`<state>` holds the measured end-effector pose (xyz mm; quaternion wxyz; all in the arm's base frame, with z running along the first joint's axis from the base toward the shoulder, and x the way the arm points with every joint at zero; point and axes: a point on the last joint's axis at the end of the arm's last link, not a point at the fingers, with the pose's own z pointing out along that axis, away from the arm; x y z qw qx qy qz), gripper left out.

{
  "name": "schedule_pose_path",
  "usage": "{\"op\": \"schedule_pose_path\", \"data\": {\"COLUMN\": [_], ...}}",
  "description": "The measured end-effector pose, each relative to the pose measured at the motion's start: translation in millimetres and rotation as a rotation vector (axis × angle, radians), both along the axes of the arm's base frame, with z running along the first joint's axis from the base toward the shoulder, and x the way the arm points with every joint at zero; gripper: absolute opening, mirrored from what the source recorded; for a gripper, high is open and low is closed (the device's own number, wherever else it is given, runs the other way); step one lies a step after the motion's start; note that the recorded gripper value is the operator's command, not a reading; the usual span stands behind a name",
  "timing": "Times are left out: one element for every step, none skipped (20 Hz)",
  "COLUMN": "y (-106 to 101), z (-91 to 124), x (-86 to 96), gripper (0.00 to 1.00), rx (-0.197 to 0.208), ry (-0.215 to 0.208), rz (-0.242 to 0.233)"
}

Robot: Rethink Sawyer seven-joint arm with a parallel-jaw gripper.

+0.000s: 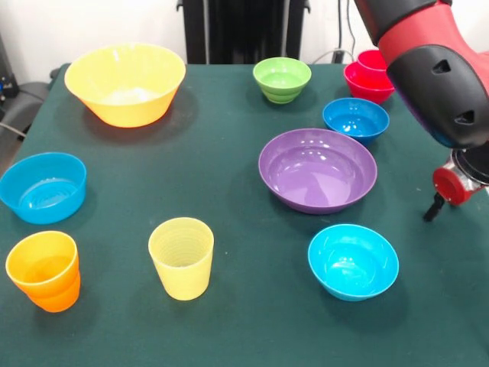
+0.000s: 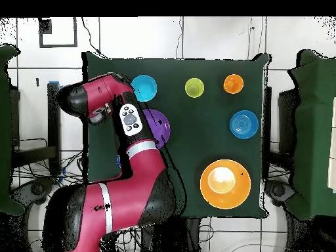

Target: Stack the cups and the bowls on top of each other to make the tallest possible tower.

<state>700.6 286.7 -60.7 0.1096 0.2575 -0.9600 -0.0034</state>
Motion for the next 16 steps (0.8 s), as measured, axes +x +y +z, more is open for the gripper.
{"op": "schedule_pose_path", "data": {"y": [0.0,0.0,0.0,0.0,0.0,0.0,0.0,0.0,0.0,-0.2,-0.3,-0.5,-0.8,-2.0,-2.3,-2.7], "z": [0.1,0.2,0.2,0.1,0.1,0.1,0.2,0.1,0.1,0.1,0.1,0.1,0.1,0.1,0.2,0.1], "x": [-0.3,-0.6,-0.6,-0.6,-0.7,-0.6,-0.7,-0.7,-0.8,-0.7,-0.8,-0.7,-0.6,-0.2,0.0,0.2], "gripper": [1.00,1.00,1.00,1.00,1.00,1.00,1.00,1.00,1.00,1.00,1.00,1.00,1.00,1.00,1.00,1.00], "rx": [0.000,0.000,0.000,0.000,0.000,0.000,0.000,0.000,0.000,0.000,0.000,0.001,0.001,0.002,0.003,0.003], "ry": [0.000,0.001,0.001,0.001,0.001,0.001,0.001,0.001,0.002,0.002,0.002,0.002,0.002,0.003,0.004,0.004], "rz": [0.000,0.001,0.001,0.001,0.001,0.001,0.001,0.001,0.001,0.000,0.000,0.000,-0.001,-0.004,-0.005,-0.006]}}
